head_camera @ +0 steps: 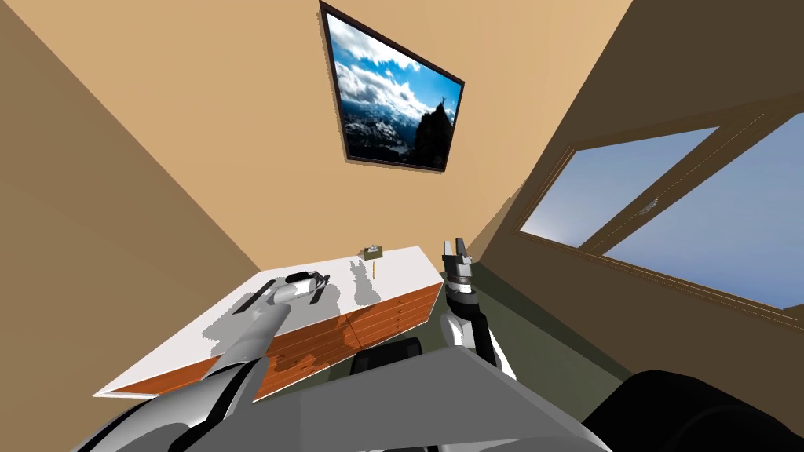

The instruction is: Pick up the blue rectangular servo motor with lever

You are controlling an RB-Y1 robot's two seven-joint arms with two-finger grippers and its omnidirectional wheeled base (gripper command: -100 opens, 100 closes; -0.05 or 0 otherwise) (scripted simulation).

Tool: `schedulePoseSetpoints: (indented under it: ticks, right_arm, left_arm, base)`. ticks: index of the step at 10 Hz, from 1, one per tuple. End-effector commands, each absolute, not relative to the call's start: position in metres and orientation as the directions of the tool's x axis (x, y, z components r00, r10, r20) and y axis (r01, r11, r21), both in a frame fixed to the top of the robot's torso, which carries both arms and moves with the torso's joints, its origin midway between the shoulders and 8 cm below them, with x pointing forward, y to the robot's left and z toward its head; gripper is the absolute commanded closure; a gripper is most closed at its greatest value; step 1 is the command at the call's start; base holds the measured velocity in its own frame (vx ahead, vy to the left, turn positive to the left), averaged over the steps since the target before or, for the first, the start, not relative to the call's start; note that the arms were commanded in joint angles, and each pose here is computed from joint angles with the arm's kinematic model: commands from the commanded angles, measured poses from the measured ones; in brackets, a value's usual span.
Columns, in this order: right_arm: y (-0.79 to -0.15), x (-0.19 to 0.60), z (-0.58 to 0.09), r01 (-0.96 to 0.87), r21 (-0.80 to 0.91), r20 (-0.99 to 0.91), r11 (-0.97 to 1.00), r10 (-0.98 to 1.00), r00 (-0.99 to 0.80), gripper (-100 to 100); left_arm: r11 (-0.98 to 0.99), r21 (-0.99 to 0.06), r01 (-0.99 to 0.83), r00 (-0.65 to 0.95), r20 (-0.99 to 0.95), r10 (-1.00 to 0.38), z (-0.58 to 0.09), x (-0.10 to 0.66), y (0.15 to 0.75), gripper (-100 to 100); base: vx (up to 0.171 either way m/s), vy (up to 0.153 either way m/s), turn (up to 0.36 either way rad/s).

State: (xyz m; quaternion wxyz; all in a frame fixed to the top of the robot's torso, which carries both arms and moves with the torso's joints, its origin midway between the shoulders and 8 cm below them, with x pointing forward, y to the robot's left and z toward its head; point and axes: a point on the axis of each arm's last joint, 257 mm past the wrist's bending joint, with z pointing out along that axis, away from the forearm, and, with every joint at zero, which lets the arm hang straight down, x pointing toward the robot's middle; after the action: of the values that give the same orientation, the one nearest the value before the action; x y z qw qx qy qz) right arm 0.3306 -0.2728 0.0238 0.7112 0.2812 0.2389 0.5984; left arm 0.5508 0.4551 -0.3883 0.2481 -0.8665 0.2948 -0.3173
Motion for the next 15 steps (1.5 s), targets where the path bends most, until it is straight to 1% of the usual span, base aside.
schedulePoseSetpoints:
  ticks: [1, 5, 7, 8, 9, 10, 13, 14, 15]
  right_arm:
    - [-0.273, 0.331, 0.024, -0.717, 0.686, -0.003, 0.126, 0.985, 0.17, 0]
    - [-0.273, 0.331, 0.024, -0.717, 0.686, -0.003, 0.126, 0.985, 0.17, 0]
    - [-0.273, 0.331, 0.024, -0.717, 0.686, -0.003, 0.126, 0.985, 0.17, 0]
    - [-0.273, 0.331, 0.024, -0.717, 0.686, -0.003, 0.126, 0.985, 0.17, 0]
    - [-0.273, 0.331, 0.024, -0.717, 0.686, -0.003, 0.126, 0.985, 0.17, 0]
    - [-0.273, 0.331, 0.024, -0.717, 0.686, -0.003, 0.126, 0.985, 0.17, 0]
    - [-0.273, 0.331, 0.024, -0.717, 0.686, -0.003, 0.126, 0.985, 0.17, 0]
    - [-0.273, 0.331, 0.024, -0.717, 0.686, -0.003, 0.126, 0.985, 0.17, 0]
    - [-0.273, 0.331, 0.024, -0.717, 0.686, -0.003, 0.126, 0.985, 0.17, 0]
  left_arm:
    - [-0.712, -0.601, -0.363, 0.641, 0.393, -0.659, -0.396, 0.548, 0.456, -100]
    - [-0.75, -0.53, -0.396, 0.715, 0.334, -0.614, -0.422, 0.524, 0.466, -100]
    - [-0.76, -0.511, -0.402, 0.736, 0.314, -0.6, -0.428, 0.516, 0.47, -100]
    - [-0.756, -0.518, -0.4, 0.728, 0.321, -0.605, -0.426, 0.519, 0.468, -100]
    - [-0.757, -0.516, -0.401, 0.73, 0.32, -0.604, -0.426, 0.519, 0.469, 0]
    - [-0.756, -0.516, -0.403, 0.728, 0.32, -0.607, -0.435, 0.514, 0.466, -100]
    - [-0.756, -0.515, -0.405, 0.728, 0.319, -0.607, -0.441, 0.511, 0.464, -100]
    - [-0.755, -0.517, -0.404, 0.726, 0.32, -0.608, -0.441, 0.511, 0.464, 100]
    - [-0.755, -0.517, -0.404, 0.726, 0.32, -0.608, -0.441, 0.511, 0.464, 100]
  base:
    - [0.023, -0.005, 0.006]
    - [0.034, -0.01, 0.011]
    - [0.028, 0.004, 0.013]
    - [0.008, 0.003, 0.003]
    - [0.0, 0.0, 0.0]
    - [0.028, 0.003, 0.029]
    - [0.009, -0.015, 0.04]
    - [0.0, 0.0, 0.0]
    - [0.0, 0.0, 0.0]
